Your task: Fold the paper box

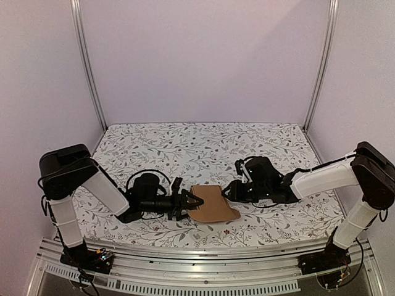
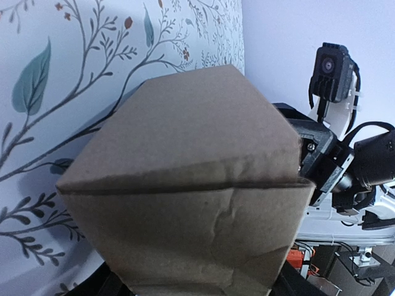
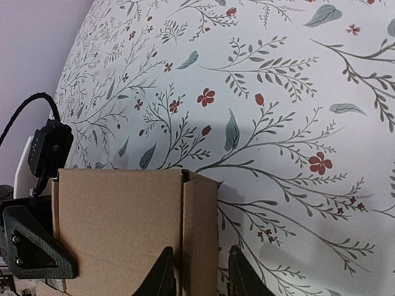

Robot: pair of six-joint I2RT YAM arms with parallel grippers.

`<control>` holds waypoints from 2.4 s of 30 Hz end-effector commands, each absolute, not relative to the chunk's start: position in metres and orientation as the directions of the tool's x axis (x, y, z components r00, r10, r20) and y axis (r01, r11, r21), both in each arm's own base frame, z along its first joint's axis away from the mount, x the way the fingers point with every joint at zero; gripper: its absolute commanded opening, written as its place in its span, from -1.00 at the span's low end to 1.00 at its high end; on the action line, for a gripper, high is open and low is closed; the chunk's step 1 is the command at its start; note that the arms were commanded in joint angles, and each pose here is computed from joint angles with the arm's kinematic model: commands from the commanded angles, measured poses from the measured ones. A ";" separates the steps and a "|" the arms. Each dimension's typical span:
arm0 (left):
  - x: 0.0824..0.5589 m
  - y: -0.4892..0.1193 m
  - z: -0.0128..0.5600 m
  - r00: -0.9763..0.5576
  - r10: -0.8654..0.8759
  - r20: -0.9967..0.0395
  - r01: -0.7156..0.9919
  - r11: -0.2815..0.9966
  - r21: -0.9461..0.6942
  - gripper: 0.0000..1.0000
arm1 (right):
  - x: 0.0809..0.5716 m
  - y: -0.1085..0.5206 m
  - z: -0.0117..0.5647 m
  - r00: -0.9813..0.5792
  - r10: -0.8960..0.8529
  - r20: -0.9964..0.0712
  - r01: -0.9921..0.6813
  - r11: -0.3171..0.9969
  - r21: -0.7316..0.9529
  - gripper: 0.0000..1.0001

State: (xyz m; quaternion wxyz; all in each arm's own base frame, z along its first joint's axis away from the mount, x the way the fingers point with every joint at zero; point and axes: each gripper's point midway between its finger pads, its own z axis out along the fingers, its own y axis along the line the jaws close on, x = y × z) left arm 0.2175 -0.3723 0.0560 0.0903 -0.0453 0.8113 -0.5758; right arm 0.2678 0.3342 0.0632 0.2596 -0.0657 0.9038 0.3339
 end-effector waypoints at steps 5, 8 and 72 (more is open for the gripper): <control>0.219 -0.371 0.070 -0.983 -0.159 -0.089 0.042 0.278 -0.960 -0.16 | 0.259 0.326 0.101 -0.792 -0.006 -0.611 -0.407 0.751 0.520 -0.06; 0.216 -0.367 0.076 -0.985 -0.148 -0.083 0.043 0.260 -0.965 -0.16 | 0.255 0.326 0.120 -0.747 -0.049 -0.664 -0.485 0.722 0.493 0.13; 0.118 -0.284 0.242 -0.898 0.222 -0.380 0.368 -0.096 -0.925 0.14 | 0.094 0.420 0.270 0.734 -0.617 0.282 0.291 -0.089 -0.952 0.97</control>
